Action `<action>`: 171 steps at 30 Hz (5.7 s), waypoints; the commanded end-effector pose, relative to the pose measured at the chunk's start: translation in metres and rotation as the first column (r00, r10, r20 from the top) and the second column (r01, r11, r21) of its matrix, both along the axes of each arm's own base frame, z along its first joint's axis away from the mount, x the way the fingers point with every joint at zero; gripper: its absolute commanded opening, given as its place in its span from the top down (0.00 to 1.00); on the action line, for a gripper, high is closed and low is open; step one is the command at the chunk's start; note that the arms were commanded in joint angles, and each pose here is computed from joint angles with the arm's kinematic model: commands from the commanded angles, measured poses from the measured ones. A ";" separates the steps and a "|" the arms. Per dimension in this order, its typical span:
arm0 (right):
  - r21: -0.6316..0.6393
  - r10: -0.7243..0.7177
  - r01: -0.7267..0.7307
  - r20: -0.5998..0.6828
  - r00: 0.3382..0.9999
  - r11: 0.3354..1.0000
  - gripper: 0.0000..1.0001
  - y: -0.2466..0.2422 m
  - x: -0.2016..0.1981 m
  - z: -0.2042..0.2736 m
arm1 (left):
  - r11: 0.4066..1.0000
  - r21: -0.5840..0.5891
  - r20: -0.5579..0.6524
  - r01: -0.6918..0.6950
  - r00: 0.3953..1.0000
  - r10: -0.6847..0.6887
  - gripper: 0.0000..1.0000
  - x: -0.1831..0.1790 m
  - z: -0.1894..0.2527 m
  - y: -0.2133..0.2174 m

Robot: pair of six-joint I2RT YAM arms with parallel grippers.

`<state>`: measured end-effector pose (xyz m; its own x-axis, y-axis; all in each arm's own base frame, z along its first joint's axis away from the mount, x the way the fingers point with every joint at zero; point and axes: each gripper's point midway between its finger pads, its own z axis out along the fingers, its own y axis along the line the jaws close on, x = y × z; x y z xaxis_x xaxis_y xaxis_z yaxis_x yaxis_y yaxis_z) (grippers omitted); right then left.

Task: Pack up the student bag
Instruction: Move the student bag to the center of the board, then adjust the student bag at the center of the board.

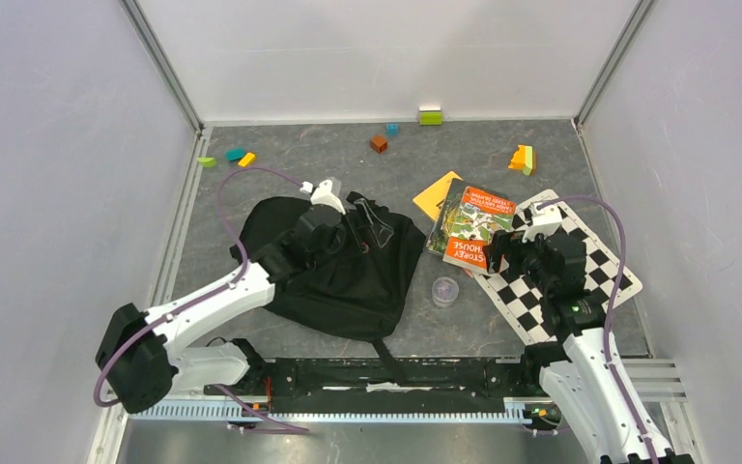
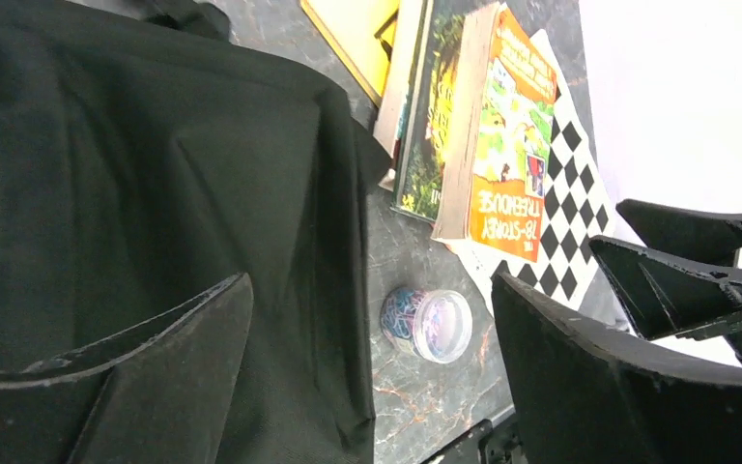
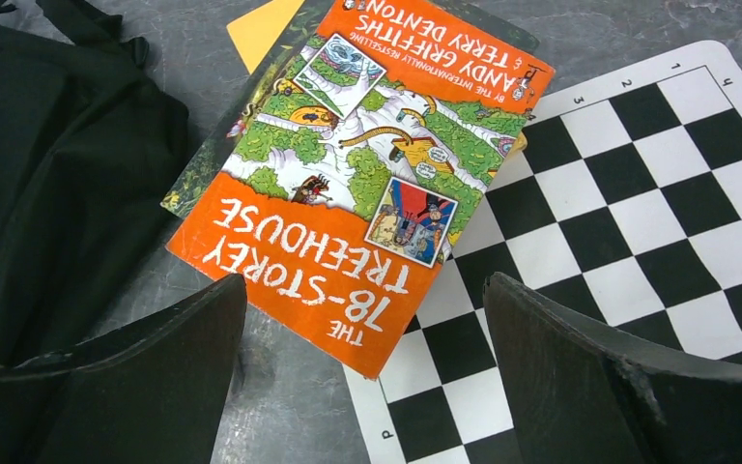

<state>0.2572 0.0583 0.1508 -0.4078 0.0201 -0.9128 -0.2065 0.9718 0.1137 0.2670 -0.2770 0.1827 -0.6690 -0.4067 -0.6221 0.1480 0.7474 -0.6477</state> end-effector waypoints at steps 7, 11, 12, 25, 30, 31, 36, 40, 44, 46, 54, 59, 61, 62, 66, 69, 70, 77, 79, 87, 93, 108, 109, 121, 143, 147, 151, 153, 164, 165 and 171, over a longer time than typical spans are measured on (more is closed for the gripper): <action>0.023 0.087 -0.090 0.102 0.991 0.996 0.02 0.016 0.004 0.044 | 0.898 0.386 0.238 -0.210 0.963 0.123 0.00 0.006 0.051 0.135; 0.100 0.135 -0.148 0.131 0.982 0.984 0.02 0.033 0.002 0.055 | 0.872 0.417 0.192 -0.255 0.963 0.190 0.00 0.010 0.030 0.182; 0.120 0.149 -0.165 0.134 0.980 0.979 0.02 0.038 0.002 0.055 | 0.867 0.420 0.183 -0.268 0.961 0.209 0.00 0.012 0.025 0.191; 0.277 0.379 -0.389 0.090 0.921 0.879 0.11 0.145 -0.021 0.043 | 0.955 0.249 0.014 0.159 0.986 -0.167 0.00 0.004 -0.018 0.118; 0.233 0.415 -0.411 0.036 0.909 0.881 0.11 0.188 -0.028 0.027 | 0.916 0.361 -0.058 0.176 0.984 -0.166 0.00 -0.003 -0.034 0.121; 0.213 0.408 -0.403 0.020 0.913 0.890 0.11 0.193 -0.028 0.024 | 0.914 0.365 -0.055 0.175 0.985 -0.166 0.00 -0.005 -0.034 0.121; 0.146 0.421 -0.406 -0.083 0.903 0.902 0.16 0.223 -0.039 -0.007 | 0.886 0.413 -0.004 0.212 0.973 -0.231 0.00 -0.017 -0.030 0.117; 0.055 0.386 -0.382 -0.129 0.914 0.923 0.17 0.232 -0.044 -0.024 | 0.819 0.525 -0.029 0.232 0.966 -0.255 0.00 -0.030 -0.039 0.114; -0.053 0.331 -0.344 -0.174 0.927 0.937 0.19 0.229 -0.041 -0.041 | 0.766 0.620 -0.078 0.171 0.985 -0.157 0.00 -0.030 -0.049 0.135; -0.066 0.310 -0.325 -0.178 0.934 0.943 0.27 0.226 -0.039 -0.047 | 0.764 0.632 -0.067 0.130 0.991 -0.113 0.00 -0.029 -0.048 0.142; -0.086 0.258 -0.276 -0.177 0.950 0.957 0.31 0.215 -0.037 -0.059 | 0.849 0.512 -0.095 0.126 0.991 -0.090 0.00 -0.041 -0.064 0.128; -0.062 0.282 -0.297 -0.182 0.942 0.953 0.32 0.218 -0.041 -0.063 | 0.857 0.492 -0.128 0.152 0.987 -0.101 0.00 -0.043 -0.074 0.122; -0.060 0.284 -0.300 -0.188 0.940 0.952 0.32 0.218 -0.042 -0.065 | 0.854 0.495 -0.148 0.161 0.984 -0.100 0.01 -0.047 -0.077 0.122; -0.061 0.284 -0.301 -0.191 0.939 0.952 0.32 0.218 -0.042 -0.066 | 0.853 0.498 -0.144 0.156 0.985 -0.096 0.01 -0.047 -0.077 0.122; -0.042 0.294 -0.306 -0.181 0.939 0.951 0.32 0.222 -0.042 -0.066 | 0.849 0.511 -0.128 0.138 0.988 -0.083 0.03 -0.049 -0.075 0.126; -0.031 0.301 -0.311 -0.179 0.937 0.950 0.33 0.224 -0.042 -0.068 | 0.843 0.520 -0.135 0.137 0.988 -0.078 0.05 -0.049 -0.077 0.127; -0.029 0.301 -0.311 -0.176 0.937 0.950 0.33 0.224 -0.042 -0.069 | 0.844 0.517 -0.139 0.140 0.987 -0.079 0.05 -0.050 -0.078 0.126; -0.113 0.316 -0.333 -0.141 0.938 0.936 0.63 0.233 -0.025 -0.068 | 0.874 0.472 -0.105 0.113 0.992 -0.072 0.01 -0.053 -0.061 0.124; -0.174 0.318 -0.335 -0.119 0.941 0.926 0.92 0.235 -0.016 -0.056 | 0.882 0.466 -0.054 0.064 0.998 -0.044 0.00 -0.052 -0.040 0.131; -0.366 0.363 -0.313 0.074 0.929 0.876 1.00 0.233 0.031 0.031 | 0.797 0.591 0.061 -0.120 0.993 0.105 0.00 -0.036 0.015 0.191; -0.488 0.438 -0.324 0.138 0.889 0.811 1.00 0.230 0.042 0.060 | 0.765 0.585 0.057 -0.269 0.955 0.292 0.00 -0.006 0.017 0.260; -0.416 0.589 -0.486 0.162 0.792 0.769 1.00 0.248 0.018 0.079 | 0.861 0.387 -0.170 -0.331 0.892 0.419 0.05 0.012 -0.057 0.271; -0.423 0.615 -0.514 0.142 0.776 0.746 1.00 0.249 0.013 0.077 | 0.867 0.378 -0.179 -0.326 0.892 0.414 0.10 0.013 -0.058 0.270; -0.416 0.659 -0.544 0.207 0.723 0.728 1.00 0.255 -0.005 0.125 | 0.965 0.095 -0.200 -0.245 0.945 0.259 0.95 -0.001 -0.035 0.219; -0.447 0.384 -0.209 0.347 0.856 0.870 0.74 0.316 0.149 0.129 | 0.999 0.025 -0.196 -0.022 0.980 0.027 0.98 -0.101 0.002 0.180; -0.409 0.390 -0.254 0.293 0.873 0.877 0.04 0.324 0.146 0.127 | 0.994 -0.084 -0.185 0.073 0.979 -0.087 0.85 -0.104 0.005 0.160; -0.337 0.355 -0.261 0.255 0.900 0.904 0.02 0.303 0.125 0.131 | 0.987 -0.111 -0.187 0.117 0.973 -0.137 0.61 -0.106 0.008 0.155; -0.299 0.343 -0.274 0.209 0.916 0.914 0.02 0.288 0.108 0.128 | 0.997 -0.026 -0.172 0.075 0.982 -0.078 0.37 -0.102 0.010 0.167; 0.031 0.367 -0.366 -0.053 0.929 0.930 0.02 0.238 0.006 0.051 | 0.933 0.295 0.029 -0.208 0.978 0.209 0.00 -0.049 0.065 0.235; 0.059 0.371 -0.367 -0.076 0.926 0.928 0.02 0.237 -0.003 0.043 | 0.934 0.286 0.050 -0.216 0.976 0.210 0.00 -0.040 0.069 0.235; 0.214 0.347 -0.312 -0.152 0.925 0.926 0.02 0.230 -0.043 0.001 | 0.954 0.216 0.059 -0.209 0.978 0.201 0.00 0.021 0.059 0.230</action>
